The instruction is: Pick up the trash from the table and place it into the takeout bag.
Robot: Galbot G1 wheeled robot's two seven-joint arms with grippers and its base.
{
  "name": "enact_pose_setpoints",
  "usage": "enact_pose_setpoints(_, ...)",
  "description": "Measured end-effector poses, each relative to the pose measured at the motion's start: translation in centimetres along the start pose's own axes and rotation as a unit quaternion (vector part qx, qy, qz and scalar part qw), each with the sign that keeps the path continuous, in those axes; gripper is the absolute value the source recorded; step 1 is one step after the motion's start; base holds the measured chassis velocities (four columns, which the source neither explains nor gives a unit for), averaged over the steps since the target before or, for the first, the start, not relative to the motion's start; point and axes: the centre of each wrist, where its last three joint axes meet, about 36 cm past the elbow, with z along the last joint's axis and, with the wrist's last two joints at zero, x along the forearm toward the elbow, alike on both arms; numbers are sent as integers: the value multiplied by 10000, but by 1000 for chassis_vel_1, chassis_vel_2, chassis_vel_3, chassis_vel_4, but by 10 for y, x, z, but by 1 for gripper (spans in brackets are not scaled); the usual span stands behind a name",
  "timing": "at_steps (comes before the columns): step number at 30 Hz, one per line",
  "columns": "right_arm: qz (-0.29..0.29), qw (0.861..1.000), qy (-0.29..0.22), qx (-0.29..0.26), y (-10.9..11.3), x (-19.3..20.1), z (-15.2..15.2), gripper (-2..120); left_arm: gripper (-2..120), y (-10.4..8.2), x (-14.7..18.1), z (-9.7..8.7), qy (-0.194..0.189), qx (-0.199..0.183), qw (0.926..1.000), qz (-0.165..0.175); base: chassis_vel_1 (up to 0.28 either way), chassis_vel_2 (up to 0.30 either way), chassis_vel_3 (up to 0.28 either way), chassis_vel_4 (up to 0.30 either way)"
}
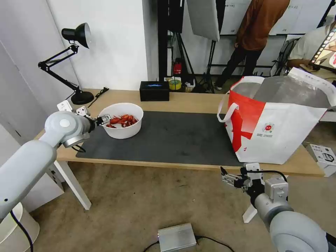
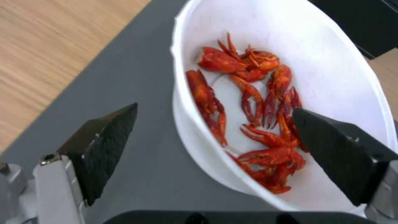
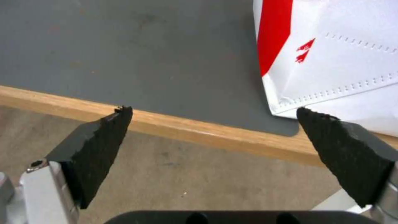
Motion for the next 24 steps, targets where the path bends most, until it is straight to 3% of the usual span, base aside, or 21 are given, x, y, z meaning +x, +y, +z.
enact_pose_setpoints(15, 0, 10000, 0, 0, 0, 0, 0, 100, 100, -6, -23, 5, -25, -86, 9996, -277, 0, 0, 0, 0)
enact_pose_setpoints(24, 0, 10000, 0, 0, 0, 0, 0, 100, 69, -10, -24, 8, -58, -79, 9993, -354, 0, 0, 0, 0)
